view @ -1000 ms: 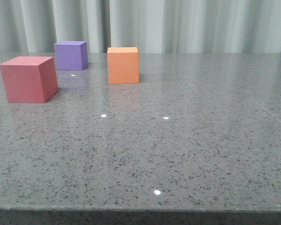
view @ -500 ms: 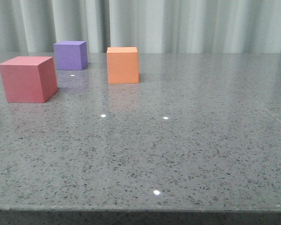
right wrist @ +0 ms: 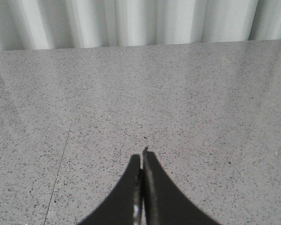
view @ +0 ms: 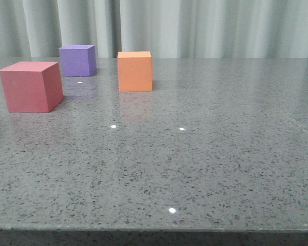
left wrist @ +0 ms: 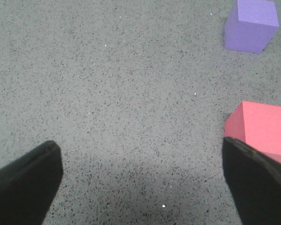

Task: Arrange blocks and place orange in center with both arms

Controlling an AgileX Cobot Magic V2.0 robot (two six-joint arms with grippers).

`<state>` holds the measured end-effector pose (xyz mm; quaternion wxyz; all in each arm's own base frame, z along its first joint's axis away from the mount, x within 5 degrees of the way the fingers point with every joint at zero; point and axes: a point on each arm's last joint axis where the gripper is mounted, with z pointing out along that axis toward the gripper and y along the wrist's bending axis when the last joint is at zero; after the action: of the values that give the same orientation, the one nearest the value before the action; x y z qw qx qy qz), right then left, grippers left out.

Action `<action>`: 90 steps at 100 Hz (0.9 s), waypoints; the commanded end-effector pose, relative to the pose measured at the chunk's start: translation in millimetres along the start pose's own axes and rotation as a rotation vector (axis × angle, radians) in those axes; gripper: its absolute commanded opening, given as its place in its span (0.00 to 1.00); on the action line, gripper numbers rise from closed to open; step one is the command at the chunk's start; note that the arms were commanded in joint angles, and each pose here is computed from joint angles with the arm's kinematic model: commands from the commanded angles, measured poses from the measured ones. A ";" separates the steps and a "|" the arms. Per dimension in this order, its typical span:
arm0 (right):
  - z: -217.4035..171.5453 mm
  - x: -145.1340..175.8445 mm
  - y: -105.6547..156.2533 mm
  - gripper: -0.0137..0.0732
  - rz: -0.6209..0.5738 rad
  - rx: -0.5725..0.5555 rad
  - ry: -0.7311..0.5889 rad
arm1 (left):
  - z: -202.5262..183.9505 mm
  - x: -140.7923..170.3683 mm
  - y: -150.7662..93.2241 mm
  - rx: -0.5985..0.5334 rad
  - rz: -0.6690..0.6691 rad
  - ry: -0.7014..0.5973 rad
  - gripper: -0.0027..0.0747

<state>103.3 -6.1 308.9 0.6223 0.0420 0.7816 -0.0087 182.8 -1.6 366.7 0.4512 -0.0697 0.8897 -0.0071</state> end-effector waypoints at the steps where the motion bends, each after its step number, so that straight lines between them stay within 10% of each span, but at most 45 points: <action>1: -3.1 -15.7 1.2 0.08 -0.022 -0.010 -0.104 | -9.7 -16.7 -1.8 0.023 0.000 -0.125 0.92; 34: -3.1 -15.7 1.2 0.08 -0.022 -0.010 -0.104 | -1.5 -36.1 -27.3 0.136 0.009 -0.134 0.88; 90: -3.1 -15.7 1.2 0.08 -0.022 -0.010 -0.104 | 84.5 -86.4 -211.8 0.311 0.141 -0.008 0.88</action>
<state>103.3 -6.2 308.9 0.6223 0.0415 0.7816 -0.0093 319.8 -177.1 379.3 0.4225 0.0605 0.8995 -0.0931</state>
